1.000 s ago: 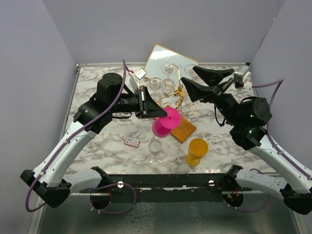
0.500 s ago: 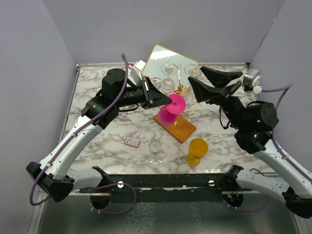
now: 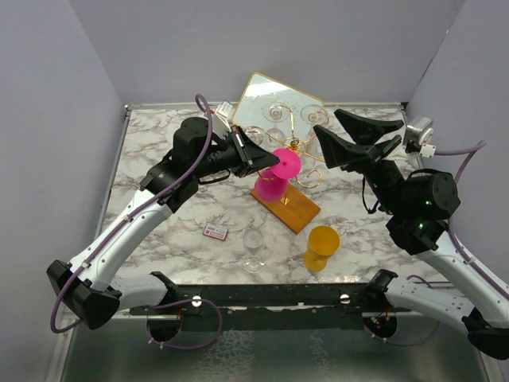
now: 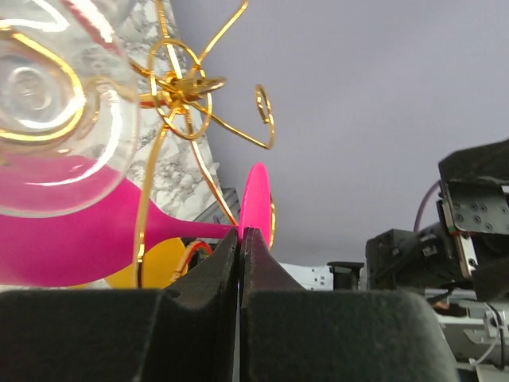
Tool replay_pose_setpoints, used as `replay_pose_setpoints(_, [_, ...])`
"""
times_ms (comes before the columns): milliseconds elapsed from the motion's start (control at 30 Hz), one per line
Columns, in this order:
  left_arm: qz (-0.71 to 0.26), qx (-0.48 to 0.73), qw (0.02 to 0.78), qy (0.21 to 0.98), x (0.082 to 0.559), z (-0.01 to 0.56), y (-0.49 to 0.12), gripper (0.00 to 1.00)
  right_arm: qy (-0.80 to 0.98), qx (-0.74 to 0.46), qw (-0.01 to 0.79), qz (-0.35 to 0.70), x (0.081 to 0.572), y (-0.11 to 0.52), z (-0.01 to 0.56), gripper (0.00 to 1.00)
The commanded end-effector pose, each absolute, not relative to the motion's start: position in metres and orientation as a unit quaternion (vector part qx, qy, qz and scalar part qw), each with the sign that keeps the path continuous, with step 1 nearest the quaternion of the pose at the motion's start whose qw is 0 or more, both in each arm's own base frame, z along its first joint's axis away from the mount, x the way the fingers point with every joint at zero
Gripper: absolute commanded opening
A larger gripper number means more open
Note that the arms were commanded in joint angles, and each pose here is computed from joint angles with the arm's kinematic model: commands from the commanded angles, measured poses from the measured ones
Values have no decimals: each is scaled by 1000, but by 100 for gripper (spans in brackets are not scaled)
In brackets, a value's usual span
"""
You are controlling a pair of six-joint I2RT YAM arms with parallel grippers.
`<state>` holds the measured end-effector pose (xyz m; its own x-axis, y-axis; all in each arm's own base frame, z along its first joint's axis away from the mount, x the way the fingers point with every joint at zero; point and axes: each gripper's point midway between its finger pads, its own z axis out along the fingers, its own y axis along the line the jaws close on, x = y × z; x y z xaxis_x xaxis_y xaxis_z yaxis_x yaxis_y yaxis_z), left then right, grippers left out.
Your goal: Place the wine glass upside down on the wine glass rack
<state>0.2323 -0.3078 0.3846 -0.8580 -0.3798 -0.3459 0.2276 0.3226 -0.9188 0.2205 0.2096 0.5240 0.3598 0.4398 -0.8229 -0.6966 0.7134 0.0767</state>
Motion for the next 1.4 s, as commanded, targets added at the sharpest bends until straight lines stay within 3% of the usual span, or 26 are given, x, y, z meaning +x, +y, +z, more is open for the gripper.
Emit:
replay_pose_setpoints(0, [-583,-89,288,755,239,391,-299,0,451,-136,813,341,221,204,521,61])
replay_pose_setpoints(633, [-568,-146,325,742,242,391,-275,0,461,-139,805,348,220,207,516,61])
replay_pose_setpoints(1367, [-553,-149,312,758,224,376,-262,2,477,-143,789,359,221,213,506,61])
